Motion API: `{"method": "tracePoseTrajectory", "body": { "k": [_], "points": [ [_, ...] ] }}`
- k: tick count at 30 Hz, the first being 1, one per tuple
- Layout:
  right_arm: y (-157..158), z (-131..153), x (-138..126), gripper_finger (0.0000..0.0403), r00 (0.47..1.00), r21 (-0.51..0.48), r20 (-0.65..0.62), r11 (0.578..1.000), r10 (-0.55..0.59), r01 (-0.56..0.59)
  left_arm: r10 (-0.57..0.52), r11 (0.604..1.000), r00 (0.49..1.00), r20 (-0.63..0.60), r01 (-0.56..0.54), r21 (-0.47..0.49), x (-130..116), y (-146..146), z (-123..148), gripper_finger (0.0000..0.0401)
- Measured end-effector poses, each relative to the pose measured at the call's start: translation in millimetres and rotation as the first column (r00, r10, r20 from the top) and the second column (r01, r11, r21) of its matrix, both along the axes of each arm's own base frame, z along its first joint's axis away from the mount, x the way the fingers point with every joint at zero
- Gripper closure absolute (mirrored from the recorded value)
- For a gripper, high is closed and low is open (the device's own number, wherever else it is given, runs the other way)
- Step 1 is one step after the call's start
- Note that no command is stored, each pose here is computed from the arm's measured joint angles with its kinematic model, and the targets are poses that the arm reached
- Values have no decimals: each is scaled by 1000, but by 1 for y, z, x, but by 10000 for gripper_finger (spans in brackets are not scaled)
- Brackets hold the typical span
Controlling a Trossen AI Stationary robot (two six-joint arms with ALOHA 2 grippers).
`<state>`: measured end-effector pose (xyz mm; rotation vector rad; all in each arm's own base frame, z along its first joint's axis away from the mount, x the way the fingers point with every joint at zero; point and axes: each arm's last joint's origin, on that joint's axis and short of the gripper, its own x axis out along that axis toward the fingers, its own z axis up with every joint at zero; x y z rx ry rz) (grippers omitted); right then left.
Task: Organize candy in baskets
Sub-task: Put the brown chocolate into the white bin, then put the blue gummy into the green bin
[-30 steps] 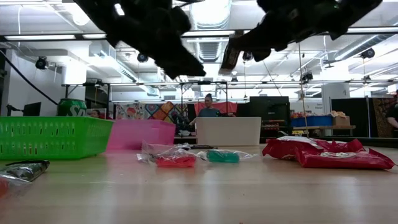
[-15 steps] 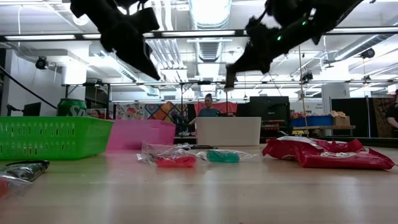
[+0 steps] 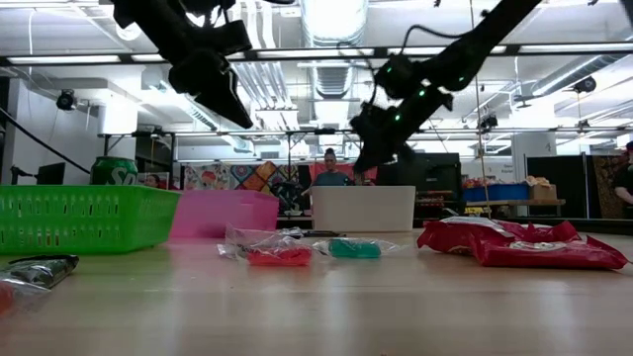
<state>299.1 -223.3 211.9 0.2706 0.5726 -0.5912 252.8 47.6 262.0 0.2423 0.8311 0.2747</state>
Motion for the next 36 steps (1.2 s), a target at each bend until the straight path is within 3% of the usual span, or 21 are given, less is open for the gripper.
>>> {"method": "tracePoseTrajectory", "body": {
  "k": [7, 21, 30, 36],
  "points": [
    [-10, -12, 16, 342, 993, 54, -115, 998, 33, -27, 18, 1000, 1000, 4, -18, -18, 0, 0, -1, 287],
    [-10, -10, 16, 304, 992, 39, -121, 999, 41, -37, 48, 998, 999, 10, -47, -47, -1, 0, -2, 287],
    [8, 9, 8, 314, 986, 108, -127, 990, 106, -93, 158, 974, 986, 54, -146, -174, 0, -2, -3, 287],
    [37, 33, 2, 326, 974, 127, -152, 981, 167, -149, 94, 954, 992, 78, -68, -291, 8, -15, -6, 287]
  ]
}}
